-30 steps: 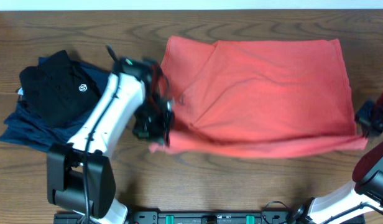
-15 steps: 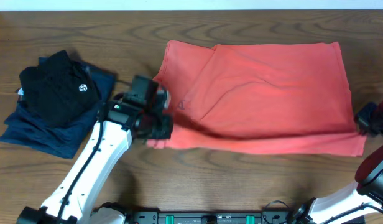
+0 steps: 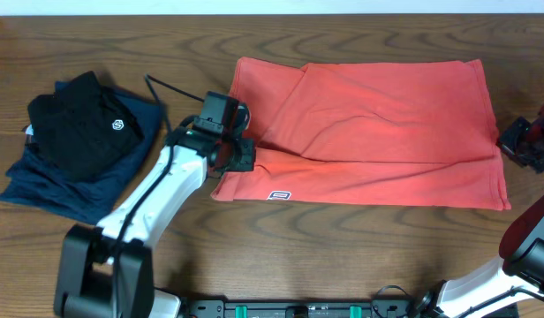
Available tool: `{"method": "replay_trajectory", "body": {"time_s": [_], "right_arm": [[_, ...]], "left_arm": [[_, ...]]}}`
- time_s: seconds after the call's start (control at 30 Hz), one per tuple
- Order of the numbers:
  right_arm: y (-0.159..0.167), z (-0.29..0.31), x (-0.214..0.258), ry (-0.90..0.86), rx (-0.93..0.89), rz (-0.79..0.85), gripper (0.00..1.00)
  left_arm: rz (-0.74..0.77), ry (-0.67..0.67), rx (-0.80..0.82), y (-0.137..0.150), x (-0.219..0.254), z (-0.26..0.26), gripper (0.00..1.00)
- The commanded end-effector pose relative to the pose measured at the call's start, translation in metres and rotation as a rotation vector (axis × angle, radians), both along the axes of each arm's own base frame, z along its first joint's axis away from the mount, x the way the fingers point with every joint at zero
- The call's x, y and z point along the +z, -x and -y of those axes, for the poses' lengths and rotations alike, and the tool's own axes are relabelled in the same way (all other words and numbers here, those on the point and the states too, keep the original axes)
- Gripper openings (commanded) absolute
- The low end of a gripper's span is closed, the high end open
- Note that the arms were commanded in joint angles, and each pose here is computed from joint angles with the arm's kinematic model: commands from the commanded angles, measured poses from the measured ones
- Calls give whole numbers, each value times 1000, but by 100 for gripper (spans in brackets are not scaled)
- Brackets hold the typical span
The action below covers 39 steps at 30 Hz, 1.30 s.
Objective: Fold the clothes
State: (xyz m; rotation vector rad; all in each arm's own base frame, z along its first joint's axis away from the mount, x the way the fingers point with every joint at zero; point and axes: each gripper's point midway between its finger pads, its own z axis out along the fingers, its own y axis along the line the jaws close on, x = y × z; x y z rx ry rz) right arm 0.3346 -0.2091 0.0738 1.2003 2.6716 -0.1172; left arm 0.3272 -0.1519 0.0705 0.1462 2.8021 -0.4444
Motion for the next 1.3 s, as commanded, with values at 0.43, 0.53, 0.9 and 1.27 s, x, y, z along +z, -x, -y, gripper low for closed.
{"method": "replay_trajectory", "body": {"time_s": [0.43,0.53,0.9,1.27], "right_arm": [[35,-27,-22,-80,39,-143,25],[43,-32,-41,-88,42,-156,24],[54,-46,-98,-89,48,-87,24],[56,-47,-99,-92,47,-92,24]], "left_arm": [[29,-36,22,-2,11,-10,91],[43,-73,39,-5,9,-16,92],[106,-52,43,-34,-6,-7,92],[135,19,16,-56,-28,13,38]]}}
